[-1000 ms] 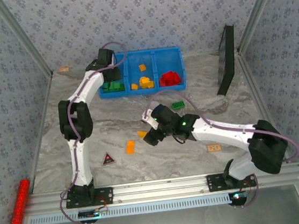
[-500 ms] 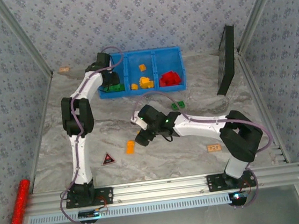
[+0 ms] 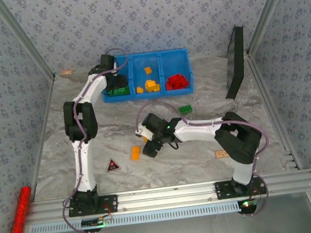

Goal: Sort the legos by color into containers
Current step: Place the lego in the container, then pick up the lego from the center of the table, then place the lego in the container.

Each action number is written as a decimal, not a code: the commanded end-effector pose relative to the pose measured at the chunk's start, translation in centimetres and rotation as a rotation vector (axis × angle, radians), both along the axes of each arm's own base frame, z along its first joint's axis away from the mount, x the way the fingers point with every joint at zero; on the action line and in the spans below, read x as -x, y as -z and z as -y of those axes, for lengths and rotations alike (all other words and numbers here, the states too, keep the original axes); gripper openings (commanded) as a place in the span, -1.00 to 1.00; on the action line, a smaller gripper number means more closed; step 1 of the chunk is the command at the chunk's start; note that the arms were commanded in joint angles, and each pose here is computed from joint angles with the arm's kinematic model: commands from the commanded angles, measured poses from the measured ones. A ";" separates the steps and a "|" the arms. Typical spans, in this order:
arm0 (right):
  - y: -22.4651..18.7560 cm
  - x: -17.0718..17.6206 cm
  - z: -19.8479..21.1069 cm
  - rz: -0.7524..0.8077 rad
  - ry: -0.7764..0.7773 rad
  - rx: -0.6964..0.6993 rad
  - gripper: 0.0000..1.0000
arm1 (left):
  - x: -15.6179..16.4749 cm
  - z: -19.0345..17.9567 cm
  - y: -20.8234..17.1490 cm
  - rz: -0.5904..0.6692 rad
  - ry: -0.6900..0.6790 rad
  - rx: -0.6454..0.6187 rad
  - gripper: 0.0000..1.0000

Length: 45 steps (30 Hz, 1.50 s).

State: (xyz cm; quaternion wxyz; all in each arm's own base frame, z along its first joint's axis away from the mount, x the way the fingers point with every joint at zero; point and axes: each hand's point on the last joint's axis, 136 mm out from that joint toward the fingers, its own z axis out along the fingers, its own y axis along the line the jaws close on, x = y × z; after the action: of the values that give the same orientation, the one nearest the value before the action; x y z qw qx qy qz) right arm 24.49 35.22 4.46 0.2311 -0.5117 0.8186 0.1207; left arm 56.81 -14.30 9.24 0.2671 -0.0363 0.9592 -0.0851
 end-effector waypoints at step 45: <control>-10.6 -15.5 2.8 0.132 0.158 -0.219 -0.43 | 21.6 -7.4 -16.5 0.343 0.024 -0.130 0.58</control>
State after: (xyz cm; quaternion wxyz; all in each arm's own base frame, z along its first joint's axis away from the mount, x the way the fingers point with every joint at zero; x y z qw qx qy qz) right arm 37.76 31.70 10.75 0.3009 -0.4313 0.8375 0.1484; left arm 36.43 -8.20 24.10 0.3957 0.0064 0.9165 -0.0591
